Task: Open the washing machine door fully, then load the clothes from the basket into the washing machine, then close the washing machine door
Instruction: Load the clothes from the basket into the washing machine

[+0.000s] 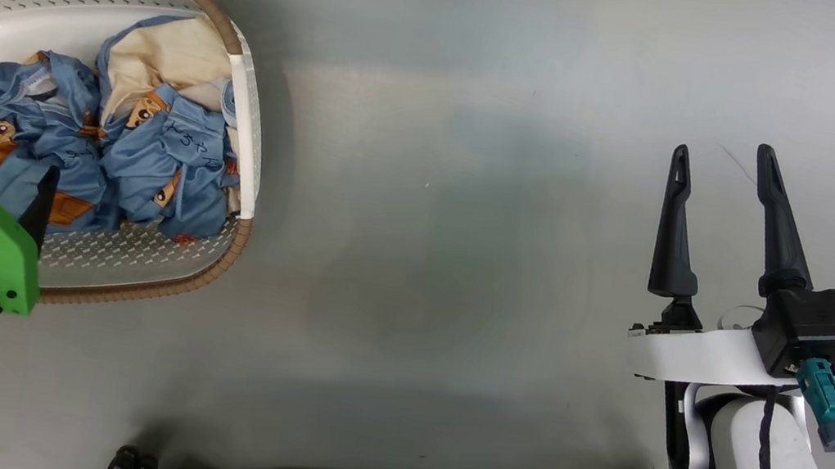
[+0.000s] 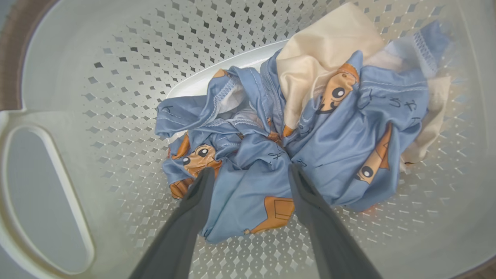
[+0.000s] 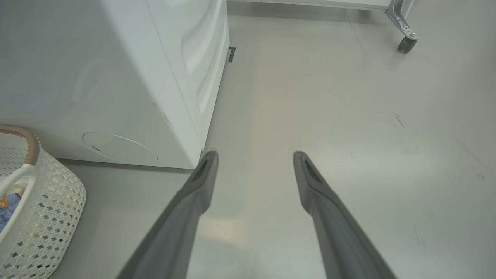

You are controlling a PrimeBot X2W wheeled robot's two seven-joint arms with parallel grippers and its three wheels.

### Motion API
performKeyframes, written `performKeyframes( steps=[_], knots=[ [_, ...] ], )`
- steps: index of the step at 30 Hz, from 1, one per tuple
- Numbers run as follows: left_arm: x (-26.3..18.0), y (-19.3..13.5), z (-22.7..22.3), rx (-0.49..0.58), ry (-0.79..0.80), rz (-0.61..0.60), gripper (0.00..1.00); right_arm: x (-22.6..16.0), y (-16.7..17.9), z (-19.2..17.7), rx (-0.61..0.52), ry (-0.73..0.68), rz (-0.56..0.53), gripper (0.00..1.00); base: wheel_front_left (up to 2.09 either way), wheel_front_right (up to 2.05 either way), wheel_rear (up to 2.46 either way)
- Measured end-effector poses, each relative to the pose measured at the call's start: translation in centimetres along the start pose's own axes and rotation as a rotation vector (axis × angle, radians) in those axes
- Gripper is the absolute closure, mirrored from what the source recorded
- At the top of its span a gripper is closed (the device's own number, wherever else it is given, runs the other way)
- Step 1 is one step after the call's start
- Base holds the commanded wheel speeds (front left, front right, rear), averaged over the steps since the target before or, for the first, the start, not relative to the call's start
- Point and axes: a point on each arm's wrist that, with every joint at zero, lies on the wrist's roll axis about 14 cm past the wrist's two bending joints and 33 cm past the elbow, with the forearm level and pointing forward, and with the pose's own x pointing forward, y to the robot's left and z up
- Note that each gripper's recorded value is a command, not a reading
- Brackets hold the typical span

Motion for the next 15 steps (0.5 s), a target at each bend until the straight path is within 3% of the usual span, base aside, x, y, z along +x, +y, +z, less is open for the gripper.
performKeyframes(
  steps=[15],
  knots=[
    [1.9, 0.1, -2.1, 0.017, 0.109, -0.020, 0.00, 0.4, -0.7, -1.2, 0.017, 0.024, -0.028, 0.00, 0.00, 0.00, 0.00]
  ],
)
